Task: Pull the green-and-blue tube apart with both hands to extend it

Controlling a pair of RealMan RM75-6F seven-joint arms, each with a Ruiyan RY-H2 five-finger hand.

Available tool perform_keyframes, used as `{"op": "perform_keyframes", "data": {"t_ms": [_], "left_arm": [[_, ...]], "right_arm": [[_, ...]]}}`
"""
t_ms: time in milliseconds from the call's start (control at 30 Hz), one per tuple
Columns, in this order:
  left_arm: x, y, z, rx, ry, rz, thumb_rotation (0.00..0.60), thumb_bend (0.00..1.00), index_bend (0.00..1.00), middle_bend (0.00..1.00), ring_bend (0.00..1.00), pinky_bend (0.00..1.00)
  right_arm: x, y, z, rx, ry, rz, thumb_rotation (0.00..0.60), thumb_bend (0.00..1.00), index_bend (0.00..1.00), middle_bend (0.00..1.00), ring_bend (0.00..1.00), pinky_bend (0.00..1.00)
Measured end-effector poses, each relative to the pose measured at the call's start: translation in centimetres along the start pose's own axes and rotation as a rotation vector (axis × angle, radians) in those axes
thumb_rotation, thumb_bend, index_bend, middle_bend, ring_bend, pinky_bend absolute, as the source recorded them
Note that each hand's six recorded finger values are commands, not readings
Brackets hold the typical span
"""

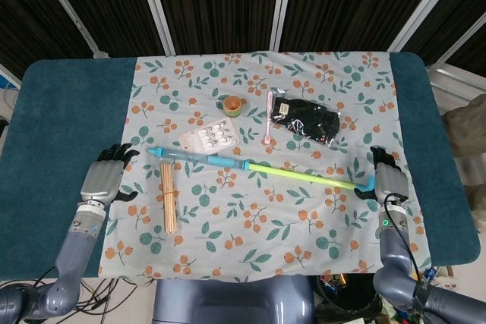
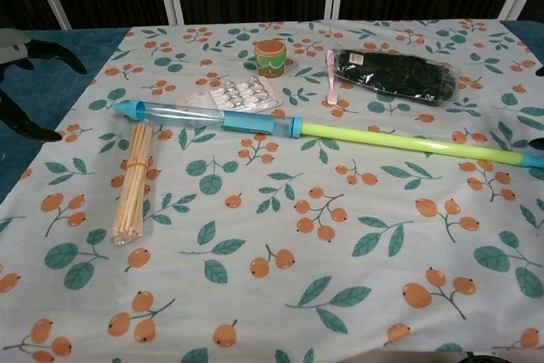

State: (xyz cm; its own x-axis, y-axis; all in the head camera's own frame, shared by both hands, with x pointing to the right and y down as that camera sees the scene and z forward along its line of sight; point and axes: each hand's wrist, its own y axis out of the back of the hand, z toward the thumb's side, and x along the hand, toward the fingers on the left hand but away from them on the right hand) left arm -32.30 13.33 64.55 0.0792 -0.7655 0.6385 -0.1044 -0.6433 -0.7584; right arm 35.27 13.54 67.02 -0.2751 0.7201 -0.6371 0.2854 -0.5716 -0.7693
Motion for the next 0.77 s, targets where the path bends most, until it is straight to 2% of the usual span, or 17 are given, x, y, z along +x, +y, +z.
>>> {"op": "perform_keyframes", "data": {"t_ms": [133,300,433,567,767], "left_arm": [[-0.8,0.8,-0.7,-0.026,-0.004,0.029,0.600,0.13,0.17,0.05,0.02,0.10],[-2.8,2.2,-2.2,-0.036,-0.027,0.095,0.600,0.06,0.01,0.00,0.00,0.06],[-5.2,3.3,-4.3,-0.033,-0.041,0.158,0.600,0.05,0.00,0.00,0.00,0.00],[-8.5,4.2,-7.2,0.000,-0.039,0.250,0.600,0.05,0.00,0.00,0.00,0.00],[-13.5,4.3,-11.9,0.061,0.010,0.366,0.600,0.05,0.00,0.00,0.00,0.00]], "right_arm": [[0.7,1.0,-0.6,0.023,0.022,-0.027,0.600,0.12,0.04,0.00,0.00,0.17],[2.3,3.0,-2.1,0.077,0.071,-0.085,0.600,0.06,0.02,0.00,0.00,0.17],[4.3,4.8,-3.8,0.129,0.119,-0.145,0.600,0.01,0.00,0.00,0.00,0.16],[6.9,6.5,-6.0,0.182,0.162,-0.207,0.600,0.00,0.00,0.00,0.00,0.16],[11.7,7.9,-9.1,0.214,0.221,-0.278,0.600,0.00,0.00,0.00,0.00,0.16]]}}
